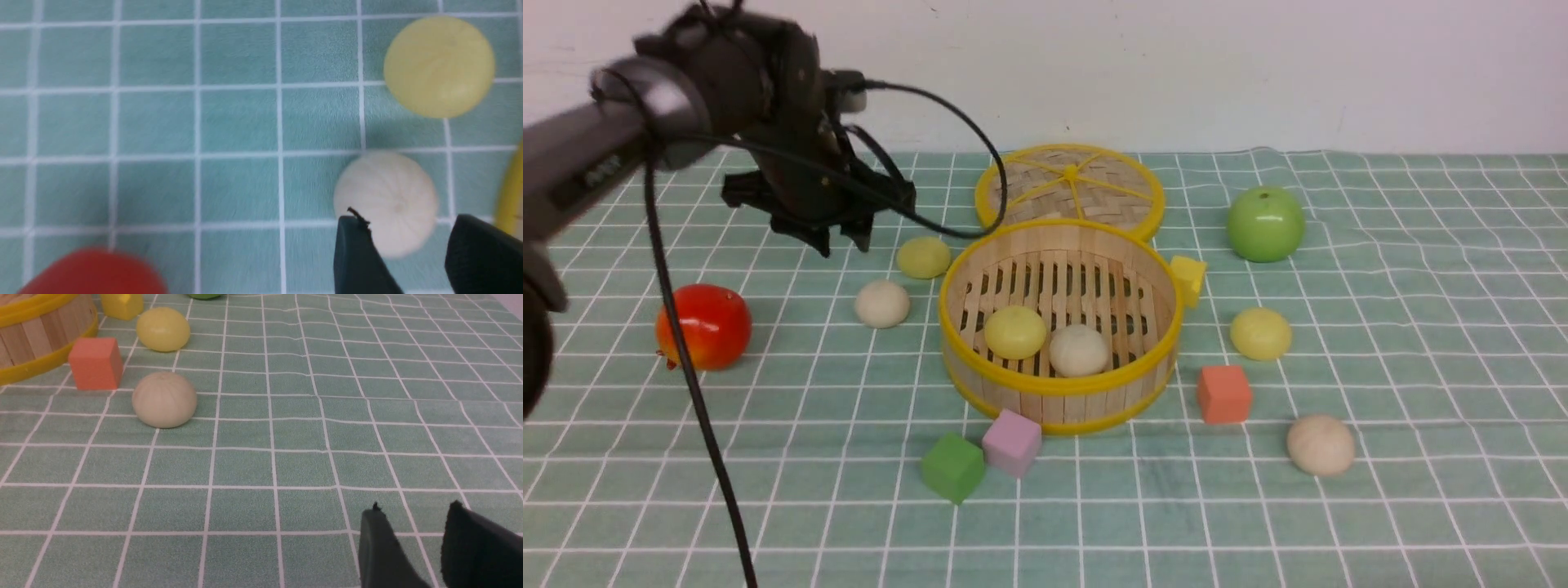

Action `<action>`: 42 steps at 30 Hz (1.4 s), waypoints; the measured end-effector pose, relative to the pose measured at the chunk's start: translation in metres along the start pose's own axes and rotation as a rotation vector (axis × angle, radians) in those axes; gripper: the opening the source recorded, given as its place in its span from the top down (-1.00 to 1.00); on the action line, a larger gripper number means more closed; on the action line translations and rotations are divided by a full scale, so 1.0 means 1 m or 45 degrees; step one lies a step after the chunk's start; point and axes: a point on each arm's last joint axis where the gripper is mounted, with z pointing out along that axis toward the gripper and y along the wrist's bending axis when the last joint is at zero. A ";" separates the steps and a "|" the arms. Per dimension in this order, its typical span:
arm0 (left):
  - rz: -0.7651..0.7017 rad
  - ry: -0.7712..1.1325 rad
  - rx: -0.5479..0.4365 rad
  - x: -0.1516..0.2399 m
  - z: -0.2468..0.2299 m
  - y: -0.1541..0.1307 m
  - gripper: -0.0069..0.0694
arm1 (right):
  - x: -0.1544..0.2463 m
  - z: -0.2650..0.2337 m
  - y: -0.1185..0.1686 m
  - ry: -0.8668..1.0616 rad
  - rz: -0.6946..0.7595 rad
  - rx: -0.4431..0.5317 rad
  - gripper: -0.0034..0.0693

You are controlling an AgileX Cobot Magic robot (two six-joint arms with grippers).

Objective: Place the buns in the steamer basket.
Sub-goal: Use the left arm to grab a steamed stuffed bun

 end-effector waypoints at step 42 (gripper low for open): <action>-0.074 0.100 0.048 0.017 0.051 -0.008 0.68 | 0.000 0.000 0.000 0.000 0.000 0.000 0.25</action>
